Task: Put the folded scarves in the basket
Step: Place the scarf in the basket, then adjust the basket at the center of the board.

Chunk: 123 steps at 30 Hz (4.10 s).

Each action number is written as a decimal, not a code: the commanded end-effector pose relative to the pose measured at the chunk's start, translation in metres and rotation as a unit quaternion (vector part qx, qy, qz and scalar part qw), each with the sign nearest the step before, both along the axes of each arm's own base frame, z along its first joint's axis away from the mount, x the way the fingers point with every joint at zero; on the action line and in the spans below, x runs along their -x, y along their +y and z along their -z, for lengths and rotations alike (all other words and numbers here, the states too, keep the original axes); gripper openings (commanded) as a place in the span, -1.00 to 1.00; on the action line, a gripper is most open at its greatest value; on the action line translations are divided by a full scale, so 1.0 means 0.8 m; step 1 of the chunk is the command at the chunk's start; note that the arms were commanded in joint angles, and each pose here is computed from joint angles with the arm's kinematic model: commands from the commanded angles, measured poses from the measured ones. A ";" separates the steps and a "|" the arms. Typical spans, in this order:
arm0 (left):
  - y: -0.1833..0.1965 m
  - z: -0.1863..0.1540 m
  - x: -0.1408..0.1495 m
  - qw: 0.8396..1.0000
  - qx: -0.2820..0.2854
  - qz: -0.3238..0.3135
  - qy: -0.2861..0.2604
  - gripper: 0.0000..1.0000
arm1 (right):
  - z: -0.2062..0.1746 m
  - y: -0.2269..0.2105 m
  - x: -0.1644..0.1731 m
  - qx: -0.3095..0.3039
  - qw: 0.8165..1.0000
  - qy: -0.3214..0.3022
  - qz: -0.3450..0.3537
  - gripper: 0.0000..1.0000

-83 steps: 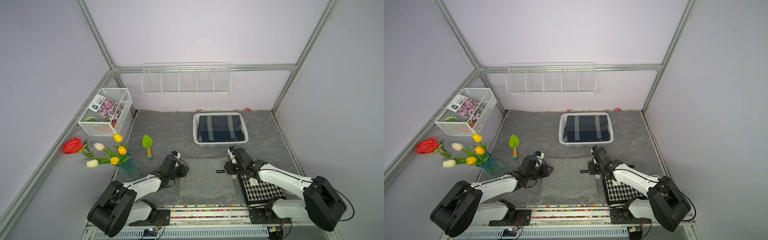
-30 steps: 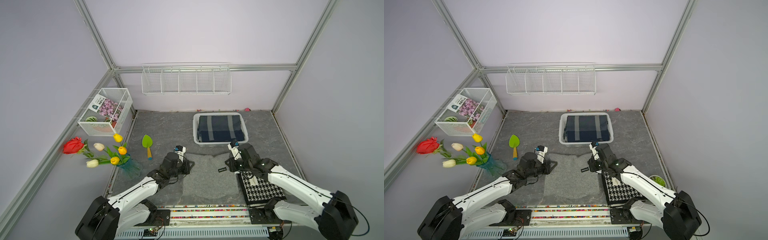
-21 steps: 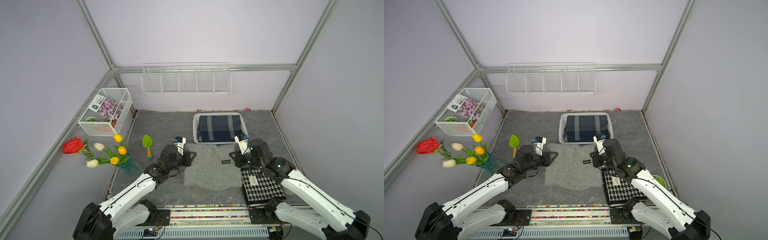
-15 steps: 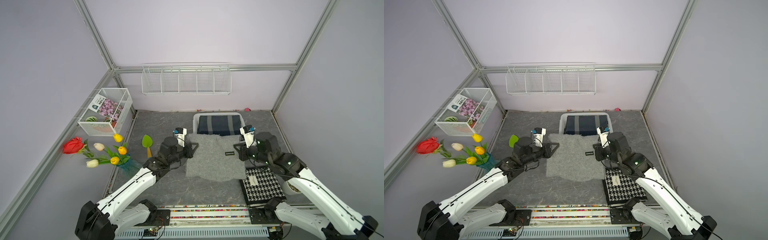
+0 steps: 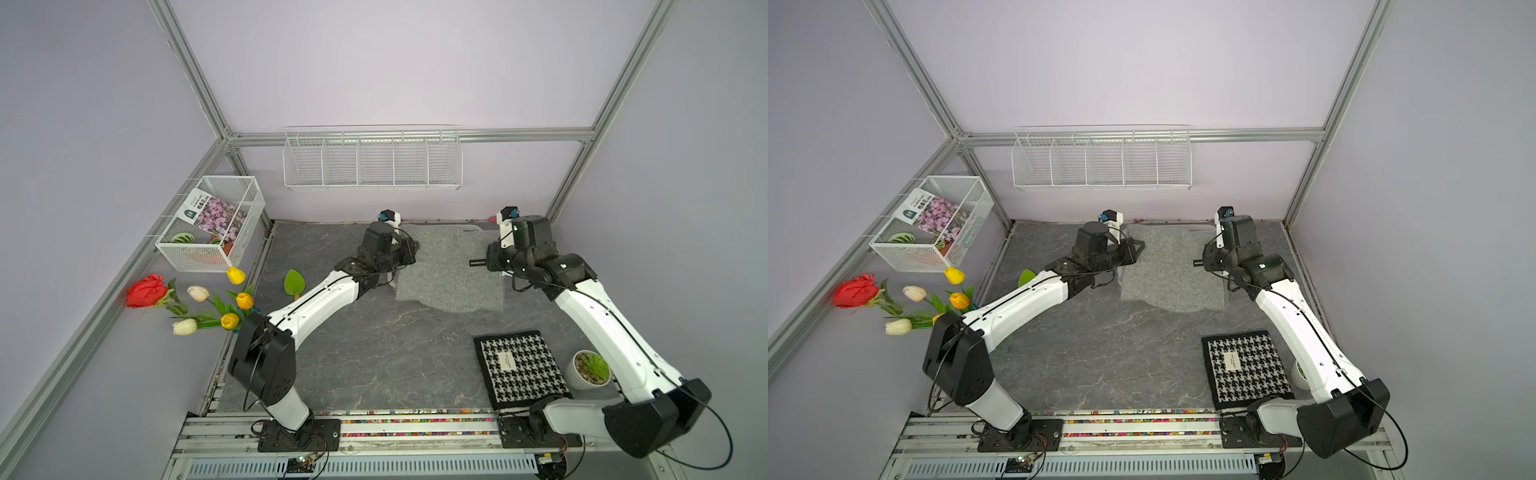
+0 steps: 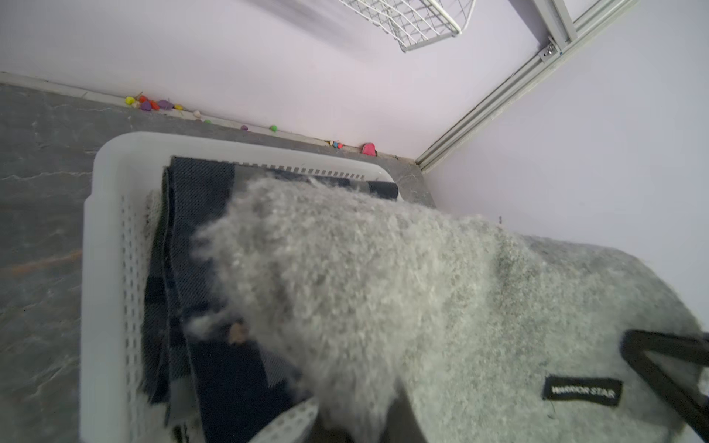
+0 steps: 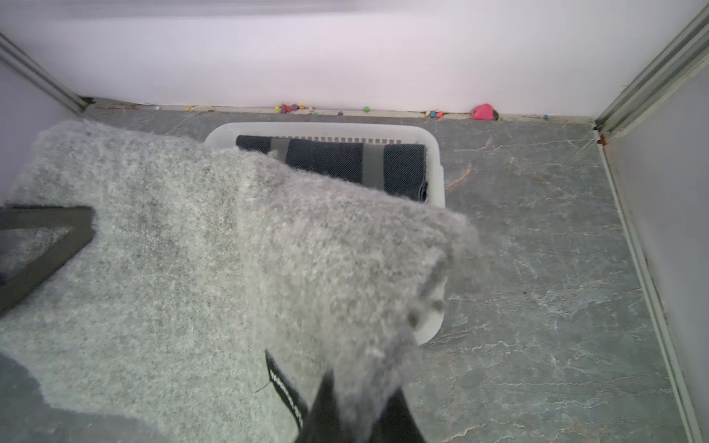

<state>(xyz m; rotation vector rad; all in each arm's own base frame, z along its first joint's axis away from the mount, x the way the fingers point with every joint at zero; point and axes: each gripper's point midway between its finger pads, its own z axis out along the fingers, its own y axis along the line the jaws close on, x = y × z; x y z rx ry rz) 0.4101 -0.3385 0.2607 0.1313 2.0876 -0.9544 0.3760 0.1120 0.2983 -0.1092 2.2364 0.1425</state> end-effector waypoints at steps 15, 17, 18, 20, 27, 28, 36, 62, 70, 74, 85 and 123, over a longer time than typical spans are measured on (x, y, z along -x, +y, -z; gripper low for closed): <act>0.006 0.052 -0.112 1.000 0.014 -0.015 -0.003 -1.00 | 0.025 -0.004 -0.120 0.058 0.997 -0.015 0.038 -1.00; 0.012 0.056 -0.121 1.000 0.009 -0.026 -0.003 -1.00 | 0.034 -0.005 -0.131 0.062 0.997 -0.009 0.039 -1.00; 0.016 0.056 -0.126 0.999 0.011 -0.030 -0.004 -1.00 | 0.040 -0.003 -0.137 0.066 0.997 -0.003 0.036 -1.00; 0.020 0.057 -0.133 0.999 0.015 -0.032 -0.004 -1.00 | 0.046 -0.004 -0.146 0.073 0.997 0.002 0.040 -1.00; 0.023 0.077 -0.149 0.999 0.007 -0.037 0.006 -1.00 | 0.076 -0.005 -0.178 0.099 0.994 0.008 0.045 -1.00; 0.023 0.082 -0.151 0.999 0.005 -0.040 0.008 -1.00 | 0.078 -0.005 -0.182 0.101 0.994 0.008 0.044 -1.00; 0.021 0.118 -0.164 0.999 0.003 -0.036 0.035 -1.00 | 0.118 -0.013 -0.214 0.140 0.988 0.036 0.062 -1.00; 0.020 0.166 -0.163 0.998 0.007 -0.026 0.061 -0.38 | 0.217 -0.048 -0.244 0.181 0.976 0.083 0.084 -0.09; 0.030 0.169 -0.154 0.998 0.005 -0.032 0.060 -0.27 | 0.190 -0.049 -0.231 0.175 0.979 0.066 0.079 0.06; 0.027 0.143 -0.150 0.999 0.003 -0.017 0.044 -0.16 | 0.167 -0.058 -0.217 0.164 0.980 0.043 0.106 0.09; 0.041 0.124 -0.131 0.999 0.003 -0.025 0.041 -0.06 | 0.194 -0.103 -0.182 0.191 0.968 0.075 0.144 0.13; 0.098 0.099 -0.059 0.998 -0.016 -0.062 0.026 0.06 | 0.220 -0.088 -0.077 0.057 0.980 0.119 0.146 0.00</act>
